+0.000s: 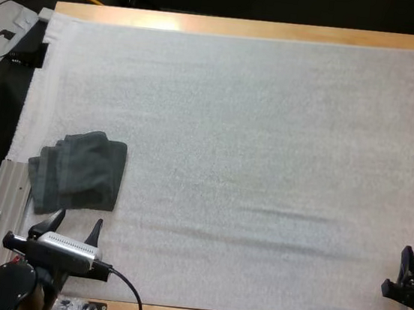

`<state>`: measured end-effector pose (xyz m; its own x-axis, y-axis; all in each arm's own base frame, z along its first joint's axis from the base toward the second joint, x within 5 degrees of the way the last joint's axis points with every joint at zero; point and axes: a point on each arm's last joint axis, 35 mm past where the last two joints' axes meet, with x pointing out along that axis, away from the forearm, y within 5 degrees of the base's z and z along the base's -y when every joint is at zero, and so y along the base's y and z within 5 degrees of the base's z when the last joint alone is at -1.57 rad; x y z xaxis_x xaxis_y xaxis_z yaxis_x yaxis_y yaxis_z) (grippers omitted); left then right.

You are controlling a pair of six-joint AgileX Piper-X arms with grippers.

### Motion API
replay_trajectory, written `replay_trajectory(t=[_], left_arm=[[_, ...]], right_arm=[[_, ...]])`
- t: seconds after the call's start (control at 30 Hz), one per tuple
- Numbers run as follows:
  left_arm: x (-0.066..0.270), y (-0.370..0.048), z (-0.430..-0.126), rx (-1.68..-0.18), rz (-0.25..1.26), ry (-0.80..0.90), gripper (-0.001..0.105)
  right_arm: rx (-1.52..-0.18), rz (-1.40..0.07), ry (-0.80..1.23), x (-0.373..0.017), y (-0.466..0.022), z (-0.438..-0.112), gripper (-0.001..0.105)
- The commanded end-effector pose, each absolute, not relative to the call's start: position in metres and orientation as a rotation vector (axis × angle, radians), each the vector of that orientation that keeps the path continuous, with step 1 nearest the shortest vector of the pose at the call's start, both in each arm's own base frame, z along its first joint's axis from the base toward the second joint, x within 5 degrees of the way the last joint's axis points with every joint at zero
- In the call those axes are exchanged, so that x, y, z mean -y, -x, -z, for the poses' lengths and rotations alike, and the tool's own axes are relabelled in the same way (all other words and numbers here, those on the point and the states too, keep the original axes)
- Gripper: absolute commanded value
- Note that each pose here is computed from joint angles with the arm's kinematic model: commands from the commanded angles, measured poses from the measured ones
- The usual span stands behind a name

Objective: Pick towel from pile, fold and stack

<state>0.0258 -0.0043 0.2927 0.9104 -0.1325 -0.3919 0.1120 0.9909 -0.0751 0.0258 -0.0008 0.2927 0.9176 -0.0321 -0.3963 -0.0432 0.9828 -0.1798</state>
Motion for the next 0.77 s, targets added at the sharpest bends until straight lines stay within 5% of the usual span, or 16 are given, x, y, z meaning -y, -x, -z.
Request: replay_trajectory(t=[0.0,0.73], left_arm=[[0.0045,-0.0286,-0.2942,-0.403,0.128,0.053,0.058],[0.0044,-0.0282,-0.2951,-0.401,0.126,0.054,0.058]], right_arm=[[-0.413,-0.005,0.186,0.001,-0.0286,-0.2928,0.063],[-0.414,-0.004,0.185,0.001,-0.0288,-0.2925,0.063]])
